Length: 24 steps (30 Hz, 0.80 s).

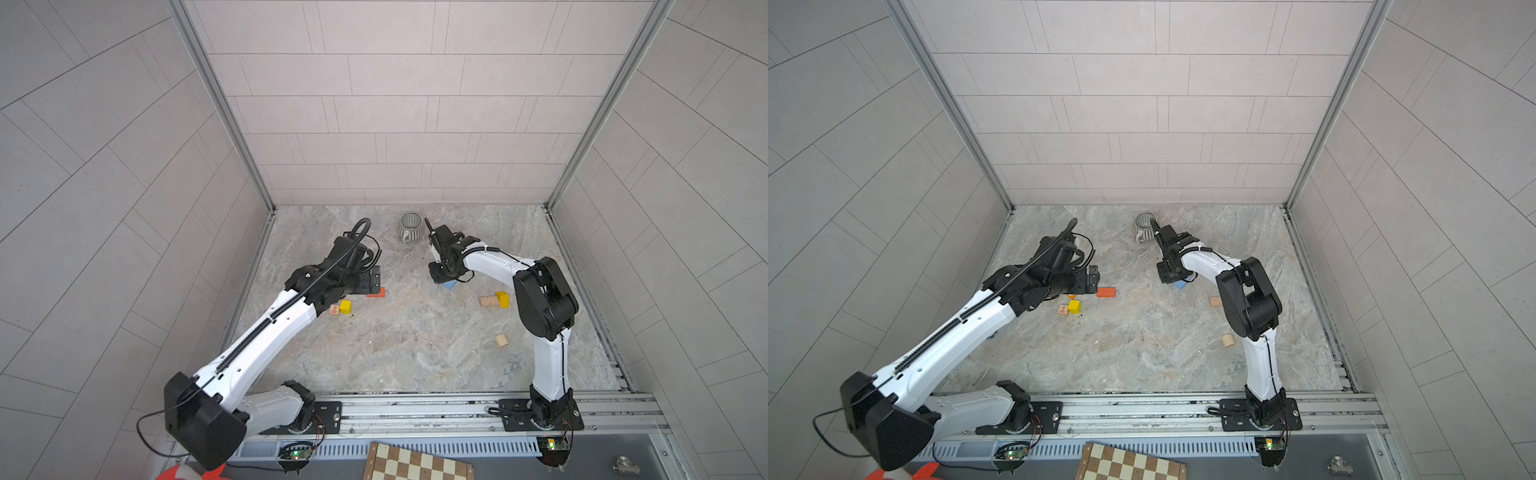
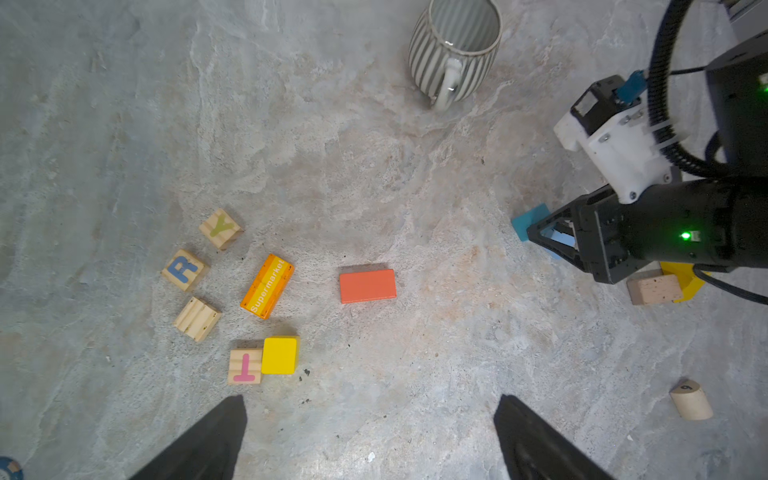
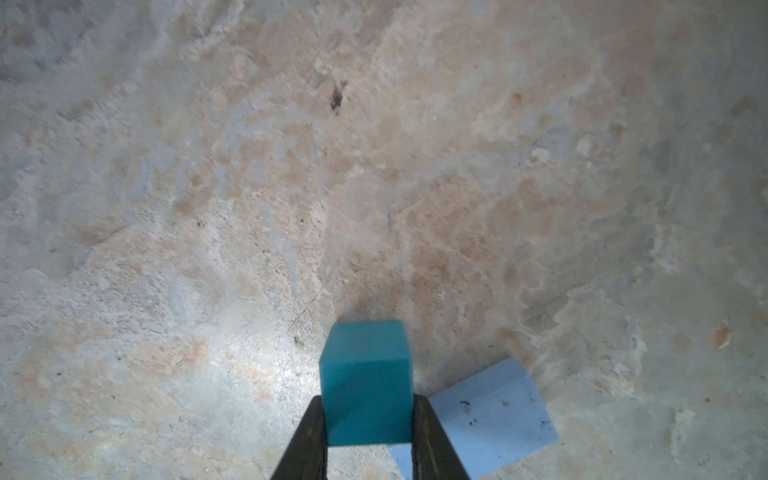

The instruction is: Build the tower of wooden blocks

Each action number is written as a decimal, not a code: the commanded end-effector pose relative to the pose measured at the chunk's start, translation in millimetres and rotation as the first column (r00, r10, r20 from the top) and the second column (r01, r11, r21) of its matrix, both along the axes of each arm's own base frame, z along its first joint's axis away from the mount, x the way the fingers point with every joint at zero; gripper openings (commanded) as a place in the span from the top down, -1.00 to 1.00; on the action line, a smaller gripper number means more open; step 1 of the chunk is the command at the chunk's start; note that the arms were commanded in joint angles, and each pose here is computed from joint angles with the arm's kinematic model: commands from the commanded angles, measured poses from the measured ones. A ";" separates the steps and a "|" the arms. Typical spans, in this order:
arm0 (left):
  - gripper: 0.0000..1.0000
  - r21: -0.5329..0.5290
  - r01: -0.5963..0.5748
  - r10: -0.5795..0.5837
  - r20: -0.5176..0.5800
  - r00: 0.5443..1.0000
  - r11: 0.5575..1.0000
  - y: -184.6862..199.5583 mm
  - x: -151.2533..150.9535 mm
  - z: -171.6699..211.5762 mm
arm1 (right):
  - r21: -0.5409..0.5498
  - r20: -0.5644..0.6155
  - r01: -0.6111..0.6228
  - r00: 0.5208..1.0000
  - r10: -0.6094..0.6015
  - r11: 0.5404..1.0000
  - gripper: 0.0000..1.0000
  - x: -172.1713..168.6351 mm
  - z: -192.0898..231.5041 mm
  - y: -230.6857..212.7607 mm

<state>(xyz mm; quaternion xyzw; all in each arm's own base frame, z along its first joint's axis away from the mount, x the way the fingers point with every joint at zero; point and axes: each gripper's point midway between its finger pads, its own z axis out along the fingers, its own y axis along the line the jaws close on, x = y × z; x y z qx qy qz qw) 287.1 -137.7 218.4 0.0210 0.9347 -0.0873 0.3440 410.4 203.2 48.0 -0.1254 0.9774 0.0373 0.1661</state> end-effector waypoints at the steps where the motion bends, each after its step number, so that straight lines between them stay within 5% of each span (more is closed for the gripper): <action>1: -1.00 0.064 -0.060 0.056 0.060 0.997 0.996 25.1 -5.5 -1.5 | 0.008 0.007 0.016 1.000 -0.016 1.000 0.56 -2.6 16.6 11.3; 8: -1.00 0.049 -0.239 0.237 0.041 0.971 0.970 56.7 -6.2 -4.1 | 0.027 0.026 0.050 0.998 -0.051 0.998 0.56 -7.1 23.9 44.9; 24: -1.00 0.072 -0.290 0.287 0.049 0.957 0.954 68.1 -7.2 -0.3 | 0.009 0.055 0.114 0.992 -0.114 0.993 0.55 4.0 9.3 75.6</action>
